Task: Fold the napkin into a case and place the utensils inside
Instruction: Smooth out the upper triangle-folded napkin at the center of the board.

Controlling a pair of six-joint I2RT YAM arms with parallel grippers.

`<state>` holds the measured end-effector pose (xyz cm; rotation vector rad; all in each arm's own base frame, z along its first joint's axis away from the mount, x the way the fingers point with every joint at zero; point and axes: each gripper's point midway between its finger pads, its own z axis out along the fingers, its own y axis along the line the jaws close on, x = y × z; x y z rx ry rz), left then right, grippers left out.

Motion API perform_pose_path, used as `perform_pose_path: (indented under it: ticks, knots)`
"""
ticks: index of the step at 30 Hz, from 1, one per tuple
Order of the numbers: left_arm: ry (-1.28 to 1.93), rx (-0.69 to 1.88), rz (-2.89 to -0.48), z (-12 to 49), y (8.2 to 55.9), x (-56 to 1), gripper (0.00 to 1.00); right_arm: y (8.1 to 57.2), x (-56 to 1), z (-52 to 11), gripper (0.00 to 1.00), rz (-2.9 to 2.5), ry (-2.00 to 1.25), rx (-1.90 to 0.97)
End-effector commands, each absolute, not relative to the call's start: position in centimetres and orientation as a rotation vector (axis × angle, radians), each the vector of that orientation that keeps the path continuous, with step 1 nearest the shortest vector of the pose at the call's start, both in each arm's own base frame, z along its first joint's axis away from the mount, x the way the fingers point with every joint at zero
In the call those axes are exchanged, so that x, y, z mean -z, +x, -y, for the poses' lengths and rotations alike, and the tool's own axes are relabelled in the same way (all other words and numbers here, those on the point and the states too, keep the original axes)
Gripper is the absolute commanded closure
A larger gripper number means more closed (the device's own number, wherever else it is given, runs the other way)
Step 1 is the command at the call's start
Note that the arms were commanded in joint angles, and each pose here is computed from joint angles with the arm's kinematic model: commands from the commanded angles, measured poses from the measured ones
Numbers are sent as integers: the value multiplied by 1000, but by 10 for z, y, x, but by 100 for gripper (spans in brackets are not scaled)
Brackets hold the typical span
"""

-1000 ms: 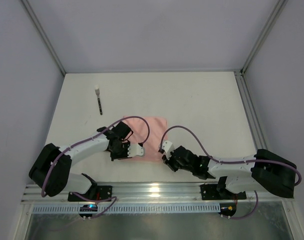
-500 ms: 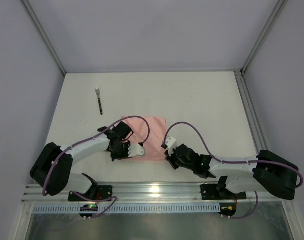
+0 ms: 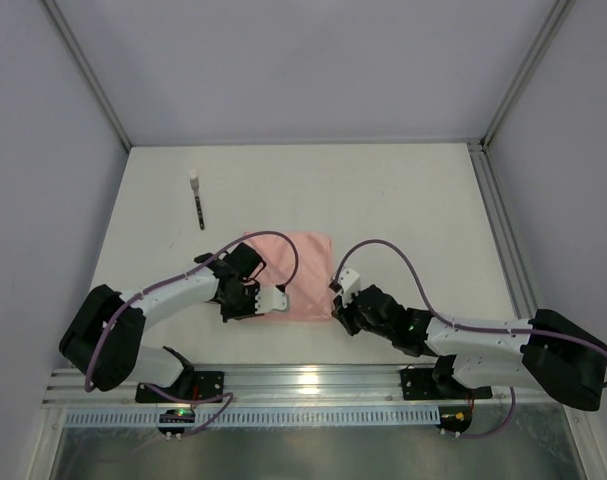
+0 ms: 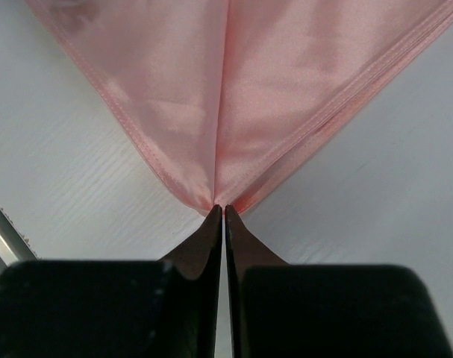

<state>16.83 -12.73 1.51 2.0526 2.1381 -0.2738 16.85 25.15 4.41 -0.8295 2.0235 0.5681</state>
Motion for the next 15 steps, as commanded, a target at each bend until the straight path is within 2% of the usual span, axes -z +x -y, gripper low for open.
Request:
perform_pose_path:
  ticks: [1,3,6,9,15]
  knots:
    - [2049,296,-2178,123,164,-6,100,171,-58,-264,92,-1994,-813,-620]
    - [2049,298,-2178,123,163,-8,100,169,-73,-279,87,-1944,-855,-693]
    - [2051,283,-2173,122,163,-11,100,162,-92,-311,85,-1897,-901,-849]
    - [2058,273,-2168,120,163,-12,100,167,-102,-329,85,-1890,-845,-938]
    - [2075,270,-2190,117,161,-8,100,184,-77,-338,90,-2005,-714,-1022]
